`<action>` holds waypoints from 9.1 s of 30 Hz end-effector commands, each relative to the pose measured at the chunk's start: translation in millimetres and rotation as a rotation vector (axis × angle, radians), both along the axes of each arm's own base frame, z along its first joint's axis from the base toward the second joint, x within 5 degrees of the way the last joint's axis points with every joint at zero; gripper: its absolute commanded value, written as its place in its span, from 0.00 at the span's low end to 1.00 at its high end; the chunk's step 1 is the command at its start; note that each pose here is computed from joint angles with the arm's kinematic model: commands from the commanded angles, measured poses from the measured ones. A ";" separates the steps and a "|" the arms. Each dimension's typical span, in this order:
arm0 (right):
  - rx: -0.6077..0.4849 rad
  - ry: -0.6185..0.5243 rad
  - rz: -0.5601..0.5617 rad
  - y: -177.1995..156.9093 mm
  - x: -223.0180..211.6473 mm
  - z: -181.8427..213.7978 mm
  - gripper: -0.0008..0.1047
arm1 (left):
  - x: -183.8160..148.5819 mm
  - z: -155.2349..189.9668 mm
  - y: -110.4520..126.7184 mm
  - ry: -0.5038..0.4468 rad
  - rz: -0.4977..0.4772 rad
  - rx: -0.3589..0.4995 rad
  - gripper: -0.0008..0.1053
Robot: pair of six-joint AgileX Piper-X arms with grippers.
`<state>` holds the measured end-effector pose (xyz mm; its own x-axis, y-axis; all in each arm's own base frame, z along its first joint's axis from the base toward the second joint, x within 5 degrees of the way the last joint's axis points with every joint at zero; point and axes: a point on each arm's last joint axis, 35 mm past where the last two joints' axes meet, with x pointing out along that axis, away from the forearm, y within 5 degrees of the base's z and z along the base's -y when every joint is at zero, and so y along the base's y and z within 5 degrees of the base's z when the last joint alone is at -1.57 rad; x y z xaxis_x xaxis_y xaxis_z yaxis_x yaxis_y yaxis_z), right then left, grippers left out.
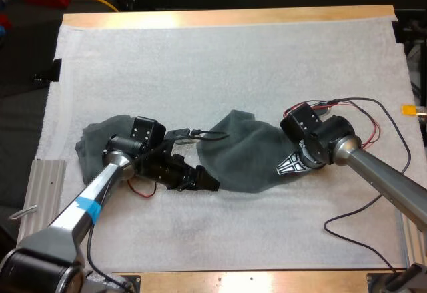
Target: Pick towel from pile, fold and stack
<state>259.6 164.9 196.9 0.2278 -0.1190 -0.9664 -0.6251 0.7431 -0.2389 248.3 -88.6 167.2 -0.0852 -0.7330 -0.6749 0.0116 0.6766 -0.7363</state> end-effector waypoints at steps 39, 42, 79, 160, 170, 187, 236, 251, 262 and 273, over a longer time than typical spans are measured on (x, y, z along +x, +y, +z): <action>0.047 -0.008 -0.027 0.1 1.4 2.9 0.02 | 15.1 -38.0 -63.2 0.023 -0.135 -0.220 0.54; 0.049 -0.011 -0.027 0.3 1.7 3.0 0.02 | 14.6 -37.5 -63.4 0.040 -0.133 -0.235 0.56; 0.170 -0.054 -0.002 2.2 -24.2 47.6 0.02 | -13.4 52.5 -37.4 -0.183 -0.196 0.190 0.01; 0.242 -0.283 -0.033 32.9 -119.9 122.0 0.02 | -102.4 153.9 -33.9 -0.574 -0.179 0.433 0.01; 0.218 -0.234 -0.104 43.3 -85.8 94.5 0.02 | -73.5 142.0 -26.6 -0.551 -0.098 0.378 0.01; 0.315 -0.114 -0.303 28.6 -18.2 54.2 0.02 | -6.4 75.9 -20.2 -0.275 -0.034 0.316 0.01; 0.745 -0.069 -0.673 7.4 78.2 -6.6 0.02 | 70.1 4.2 20.1 -0.179 0.219 0.105 0.04; 0.913 -0.122 -0.747 6.9 93.3 3.5 0.52 | 89.4 19.7 60.0 -0.127 0.384 -0.237 0.63; 1.024 -0.120 -0.562 13.5 97.5 13.8 0.63 | 87.8 25.2 61.0 -0.113 0.332 -0.348 0.63; 0.888 -0.188 -0.353 4.8 81.9 34.9 0.63 | 74.3 70.4 61.5 -0.265 0.319 -0.333 0.63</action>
<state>342.7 173.4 228.0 0.4750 0.5562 -0.6819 -0.3323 0.8309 0.4463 324.1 -27.3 231.5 0.3097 -0.8750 -0.3722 0.0308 0.4005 -0.9158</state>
